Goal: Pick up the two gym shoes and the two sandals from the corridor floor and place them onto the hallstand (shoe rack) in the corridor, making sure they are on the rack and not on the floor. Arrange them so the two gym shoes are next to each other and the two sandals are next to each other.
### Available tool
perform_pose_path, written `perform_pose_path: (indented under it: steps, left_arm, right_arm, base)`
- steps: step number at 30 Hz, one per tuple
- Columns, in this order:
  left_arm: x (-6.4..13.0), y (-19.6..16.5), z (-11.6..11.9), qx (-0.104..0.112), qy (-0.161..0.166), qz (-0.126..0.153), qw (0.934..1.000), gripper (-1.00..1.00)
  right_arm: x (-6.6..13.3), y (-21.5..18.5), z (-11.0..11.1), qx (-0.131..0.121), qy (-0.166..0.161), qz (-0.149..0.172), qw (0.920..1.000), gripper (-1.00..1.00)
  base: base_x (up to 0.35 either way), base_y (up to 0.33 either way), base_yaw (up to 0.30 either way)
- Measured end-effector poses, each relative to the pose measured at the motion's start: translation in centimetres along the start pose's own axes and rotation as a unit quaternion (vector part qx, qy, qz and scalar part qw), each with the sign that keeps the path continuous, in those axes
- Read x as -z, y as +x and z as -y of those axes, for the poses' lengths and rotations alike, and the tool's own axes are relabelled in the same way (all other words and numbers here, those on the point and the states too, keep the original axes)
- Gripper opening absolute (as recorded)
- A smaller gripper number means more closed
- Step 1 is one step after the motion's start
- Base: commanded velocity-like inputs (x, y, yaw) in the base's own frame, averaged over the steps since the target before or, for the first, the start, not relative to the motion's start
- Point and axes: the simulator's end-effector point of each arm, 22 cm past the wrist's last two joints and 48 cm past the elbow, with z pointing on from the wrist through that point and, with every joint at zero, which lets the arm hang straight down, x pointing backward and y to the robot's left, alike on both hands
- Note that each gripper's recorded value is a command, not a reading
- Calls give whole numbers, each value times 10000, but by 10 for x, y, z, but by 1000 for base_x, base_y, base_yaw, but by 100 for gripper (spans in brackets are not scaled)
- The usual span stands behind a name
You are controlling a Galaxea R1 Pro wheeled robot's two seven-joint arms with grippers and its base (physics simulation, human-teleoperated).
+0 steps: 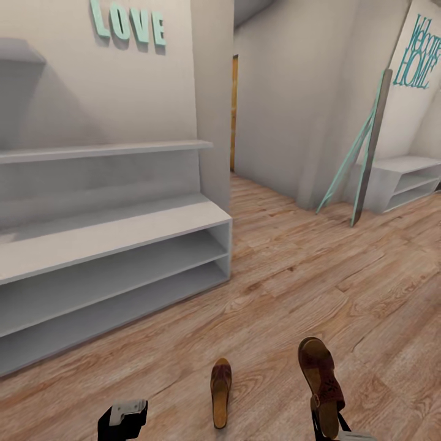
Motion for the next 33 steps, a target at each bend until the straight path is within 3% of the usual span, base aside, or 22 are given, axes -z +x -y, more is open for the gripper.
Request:
perform_pose_path:
  steps: [23,33]
  left_arm:
    - [0,0,0,1,1,0,10000,100]
    - [-1,-1,4,9,10,-18,10000,100]
  right_arm:
    - [0,0,-1,-3,-8,0,10000,-100]
    - [0,0,0,4,-5,6,10000,-100]
  base:
    - [-81,-27,0]
    - [-4,-7,-143]
